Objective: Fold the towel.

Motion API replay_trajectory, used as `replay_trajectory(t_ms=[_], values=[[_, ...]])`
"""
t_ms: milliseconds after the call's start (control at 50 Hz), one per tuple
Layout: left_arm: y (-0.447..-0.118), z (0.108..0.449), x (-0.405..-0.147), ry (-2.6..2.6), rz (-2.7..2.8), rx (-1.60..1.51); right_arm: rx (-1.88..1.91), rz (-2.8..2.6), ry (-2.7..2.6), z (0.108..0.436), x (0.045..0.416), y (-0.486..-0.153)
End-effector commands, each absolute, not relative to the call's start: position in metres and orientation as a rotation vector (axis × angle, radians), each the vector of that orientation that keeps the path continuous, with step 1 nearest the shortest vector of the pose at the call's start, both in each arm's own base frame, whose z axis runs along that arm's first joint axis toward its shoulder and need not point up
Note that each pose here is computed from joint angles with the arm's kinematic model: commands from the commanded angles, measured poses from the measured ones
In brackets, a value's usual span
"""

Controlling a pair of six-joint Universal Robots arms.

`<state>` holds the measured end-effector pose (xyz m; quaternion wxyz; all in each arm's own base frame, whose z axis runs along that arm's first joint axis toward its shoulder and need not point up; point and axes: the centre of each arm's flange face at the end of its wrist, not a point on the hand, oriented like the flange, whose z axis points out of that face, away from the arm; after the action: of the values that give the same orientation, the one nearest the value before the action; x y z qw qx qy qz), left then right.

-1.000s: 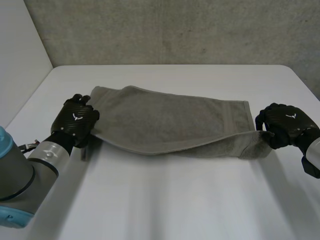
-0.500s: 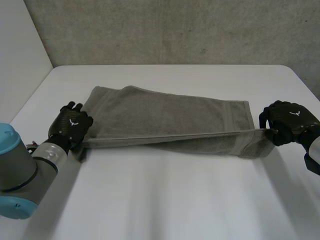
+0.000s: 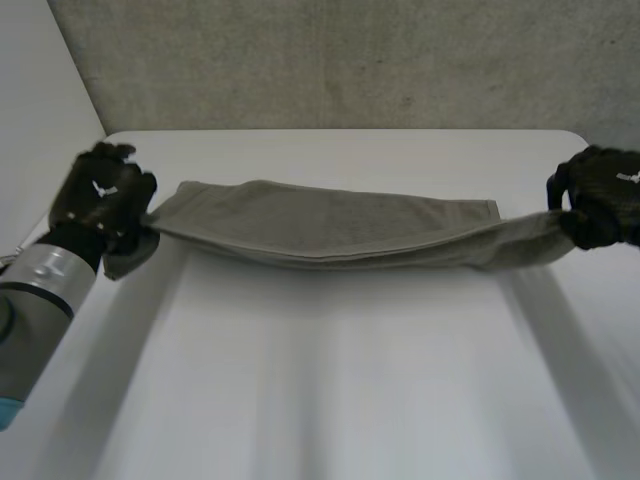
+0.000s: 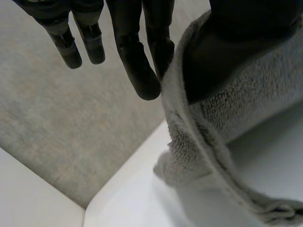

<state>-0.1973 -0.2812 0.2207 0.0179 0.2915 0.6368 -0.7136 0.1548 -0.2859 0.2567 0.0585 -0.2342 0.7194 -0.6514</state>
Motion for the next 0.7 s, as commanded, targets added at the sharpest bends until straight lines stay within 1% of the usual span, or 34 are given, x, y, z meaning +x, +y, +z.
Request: replay_trajectory(t_ms=[20,40,80,100,140,160,200,300,400,480,500,520,540,560,580,600,620,640,660,680,700], values=[[-0.261,0.266,-0.193,1.998,-2.388,0.774,-0.716,-2.048,2.12,0.293,0.156,-0.273],[-0.261,0.266,-0.193,1.998,-2.388,0.774,-0.715,-2.052,2.108,0.3,0.157,-0.269],[-0.251,0.282,-0.191,1.956,-2.429,0.78,-0.712,-2.058,2.1,0.306,0.157,-0.266],[-0.251,0.282,-0.191,1.956,-2.429,0.78,-0.71,-2.069,2.091,0.313,0.157,-0.261],[-0.243,0.293,-0.188,1.927,-2.447,0.779,-0.715,-2.084,2.08,0.319,0.157,-0.257],[-0.243,0.293,-0.188,1.927,-2.447,0.779,-0.715,-2.084,2.08,0.319,0.157,-0.257],[-0.238,0.298,-0.186,1.925,-2.446,0.786,-0.722,-2.11,2.058,0.33,0.157,-0.25],[-0.235,0.298,-0.185,1.943,-2.438,0.805,-0.731,-2.129,2.037,0.338,0.159,-0.244],[-0.236,0.293,-0.186,1.965,-2.425,0.816,-0.75,-2.105,2.027,0.339,0.16,-0.244],[-0.24,0.288,-0.185,1.98,-2.41,0.816,-0.774,-2.07,2.036,0.333,0.161,-0.248],[-0.245,0.282,-0.184,2.011,-2.383,0.814,-0.774,-2.07,2.036,0.333,0.161,-0.248],[-0.251,0.271,-0.183,2.056,-2.347,0.817,-0.773,-2.042,2.05,0.326,0.161,-0.254],[-0.252,0.271,-0.183,2.057,-2.347,0.817,-0.769,-1.997,2.077,0.317,0.162,-0.26],[-0.258,0.261,-0.184,2.105,-2.316,0.826,-0.769,-1.997,2.077,0.316,0.162,-0.26],[-0.264,0.25,-0.185,2.157,-2.276,0.839,-0.769,-1.955,2.105,0.307,0.162,-0.266],[-0.264,0.25,-0.185,2.157,-2.275,0.839,-0.769,-1.955,2.105,0.307,0.162,-0.266],[-0.27,0.239,-0.186,2.195,-2.235,0.856,-0.776,-1.916,2.132,0.297,0.162,-0.273],[-0.27,0.239,-0.186,2.195,-2.235,0.856,-0.801,-1.881,2.156,0.288,0.163,-0.277],[-0.276,0.232,-0.186,2.207,-2.2,0.878,-0.801,-1.881,2.156,0.288,0.163,-0.277],[-0.283,0.222,-0.186,2.221,-2.152,0.91,-0.819,-1.86,2.185,0.28,0.162,-0.283],[-0.283,0.221,-0.186,2.221,-2.152,0.91,-0.843,-1.844,2.204,0.274,0.162,-0.289]])
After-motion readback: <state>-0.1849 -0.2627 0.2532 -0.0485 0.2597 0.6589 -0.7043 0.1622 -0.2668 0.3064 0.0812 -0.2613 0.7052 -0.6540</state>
